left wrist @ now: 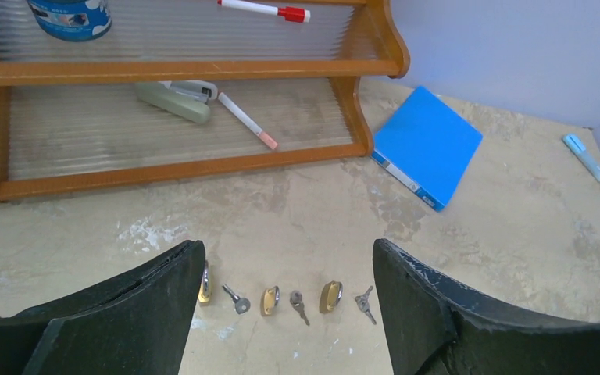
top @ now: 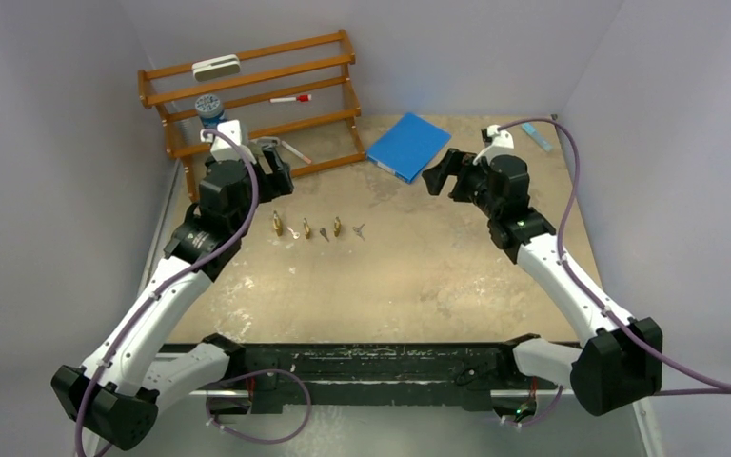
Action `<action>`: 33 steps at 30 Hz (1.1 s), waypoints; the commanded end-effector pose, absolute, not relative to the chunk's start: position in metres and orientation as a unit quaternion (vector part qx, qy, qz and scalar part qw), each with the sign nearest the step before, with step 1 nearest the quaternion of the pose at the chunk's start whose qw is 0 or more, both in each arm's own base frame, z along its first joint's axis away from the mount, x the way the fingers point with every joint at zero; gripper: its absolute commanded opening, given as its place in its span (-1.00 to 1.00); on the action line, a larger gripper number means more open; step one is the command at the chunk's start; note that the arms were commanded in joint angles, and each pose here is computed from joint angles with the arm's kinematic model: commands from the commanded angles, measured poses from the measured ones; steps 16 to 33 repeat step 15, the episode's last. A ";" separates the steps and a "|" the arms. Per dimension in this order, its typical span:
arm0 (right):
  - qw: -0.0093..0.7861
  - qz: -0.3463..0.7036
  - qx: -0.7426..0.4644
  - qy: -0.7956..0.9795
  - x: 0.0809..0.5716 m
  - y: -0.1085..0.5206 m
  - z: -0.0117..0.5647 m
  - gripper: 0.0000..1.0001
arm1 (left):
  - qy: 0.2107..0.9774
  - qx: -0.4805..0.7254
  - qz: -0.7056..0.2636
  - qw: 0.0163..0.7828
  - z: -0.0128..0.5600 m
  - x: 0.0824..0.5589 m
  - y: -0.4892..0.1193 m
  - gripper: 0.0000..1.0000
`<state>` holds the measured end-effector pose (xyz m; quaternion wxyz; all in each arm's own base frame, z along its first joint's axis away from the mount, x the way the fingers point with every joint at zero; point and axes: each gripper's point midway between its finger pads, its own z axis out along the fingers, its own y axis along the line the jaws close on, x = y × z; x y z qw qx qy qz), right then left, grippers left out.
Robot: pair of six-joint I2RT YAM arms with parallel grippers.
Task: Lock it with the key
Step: Reset both arms
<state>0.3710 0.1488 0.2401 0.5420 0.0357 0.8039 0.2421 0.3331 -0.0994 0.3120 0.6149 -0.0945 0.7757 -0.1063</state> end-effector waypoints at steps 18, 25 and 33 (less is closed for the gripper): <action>0.597 0.187 0.020 0.780 0.369 0.127 0.258 0.98 | 0.761 -0.077 -0.134 0.630 0.327 0.332 -0.108 0.57; 0.597 0.187 0.020 0.780 0.369 0.127 0.258 0.98 | 0.761 -0.077 -0.134 0.630 0.327 0.332 -0.108 0.57; 0.597 0.187 0.020 0.780 0.369 0.127 0.258 0.98 | 0.761 -0.077 -0.134 0.630 0.327 0.332 -0.108 0.57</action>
